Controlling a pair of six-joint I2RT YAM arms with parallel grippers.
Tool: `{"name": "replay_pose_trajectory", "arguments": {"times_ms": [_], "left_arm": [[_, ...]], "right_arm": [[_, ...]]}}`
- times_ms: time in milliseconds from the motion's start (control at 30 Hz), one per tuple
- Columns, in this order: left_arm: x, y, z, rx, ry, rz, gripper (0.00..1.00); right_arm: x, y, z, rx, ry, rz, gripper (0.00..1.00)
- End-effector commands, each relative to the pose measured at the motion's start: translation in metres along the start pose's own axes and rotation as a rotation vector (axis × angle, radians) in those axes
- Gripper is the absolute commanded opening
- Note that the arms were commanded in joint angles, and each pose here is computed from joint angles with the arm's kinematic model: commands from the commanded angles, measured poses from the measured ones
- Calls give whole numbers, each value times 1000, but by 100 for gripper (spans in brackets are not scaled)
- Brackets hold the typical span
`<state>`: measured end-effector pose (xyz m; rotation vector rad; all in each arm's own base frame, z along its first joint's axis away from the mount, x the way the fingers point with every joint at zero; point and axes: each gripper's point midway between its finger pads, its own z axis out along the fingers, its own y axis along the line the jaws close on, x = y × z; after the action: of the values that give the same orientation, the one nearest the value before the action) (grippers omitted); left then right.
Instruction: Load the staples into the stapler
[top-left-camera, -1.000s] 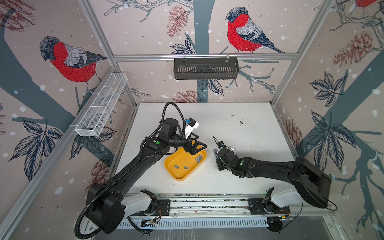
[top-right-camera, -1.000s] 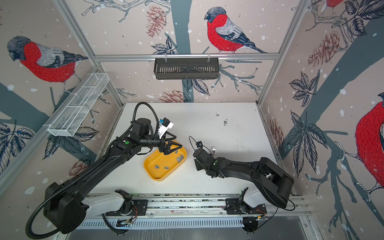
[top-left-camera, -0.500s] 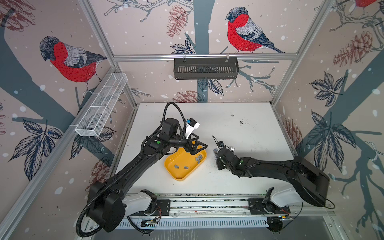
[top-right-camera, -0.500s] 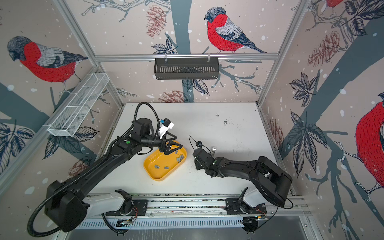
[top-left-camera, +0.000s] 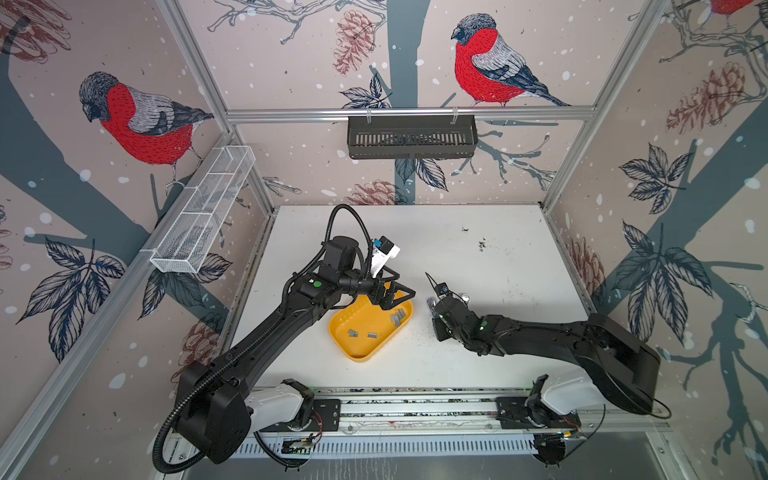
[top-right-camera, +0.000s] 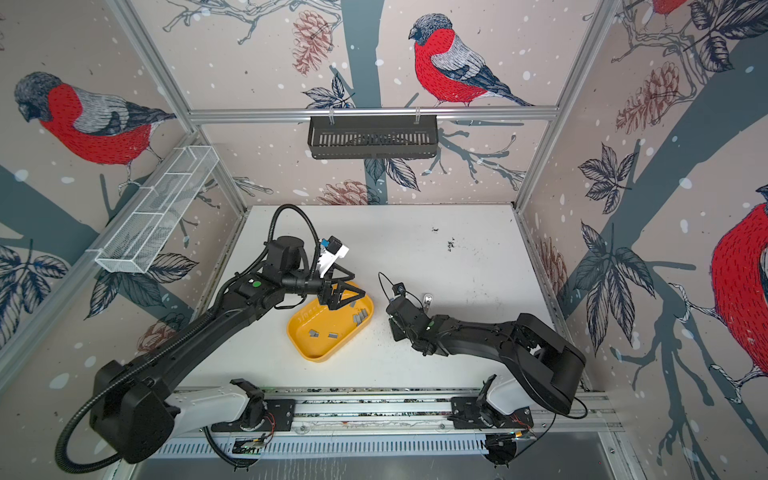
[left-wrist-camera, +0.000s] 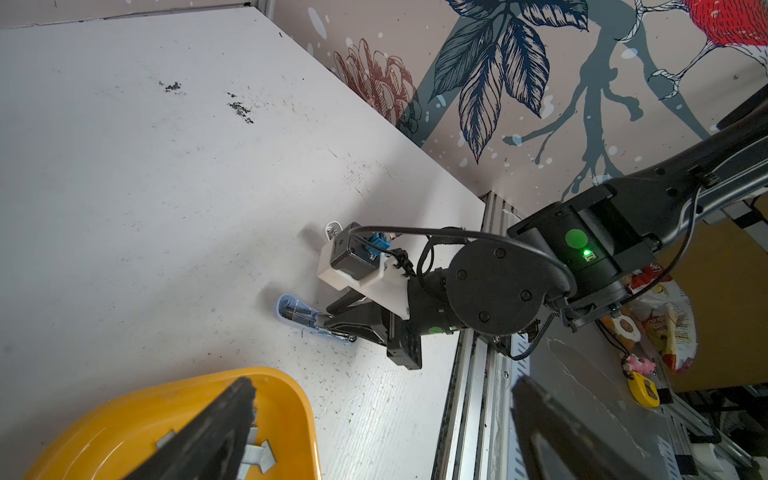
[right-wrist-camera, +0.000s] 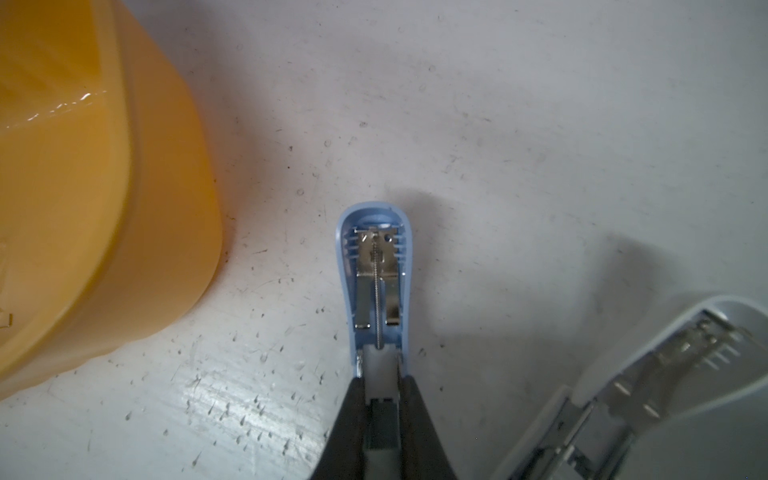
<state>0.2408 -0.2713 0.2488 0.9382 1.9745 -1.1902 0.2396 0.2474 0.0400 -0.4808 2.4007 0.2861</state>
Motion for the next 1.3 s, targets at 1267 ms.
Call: {"name": "replay_pose_trajectory", "arguments": {"times_ms": [1267], "left_arm": [[-7,-5,-3,14,-17,21,96]], "right_arm": [[-3,10,-8,-66,-15,26,11]]}}
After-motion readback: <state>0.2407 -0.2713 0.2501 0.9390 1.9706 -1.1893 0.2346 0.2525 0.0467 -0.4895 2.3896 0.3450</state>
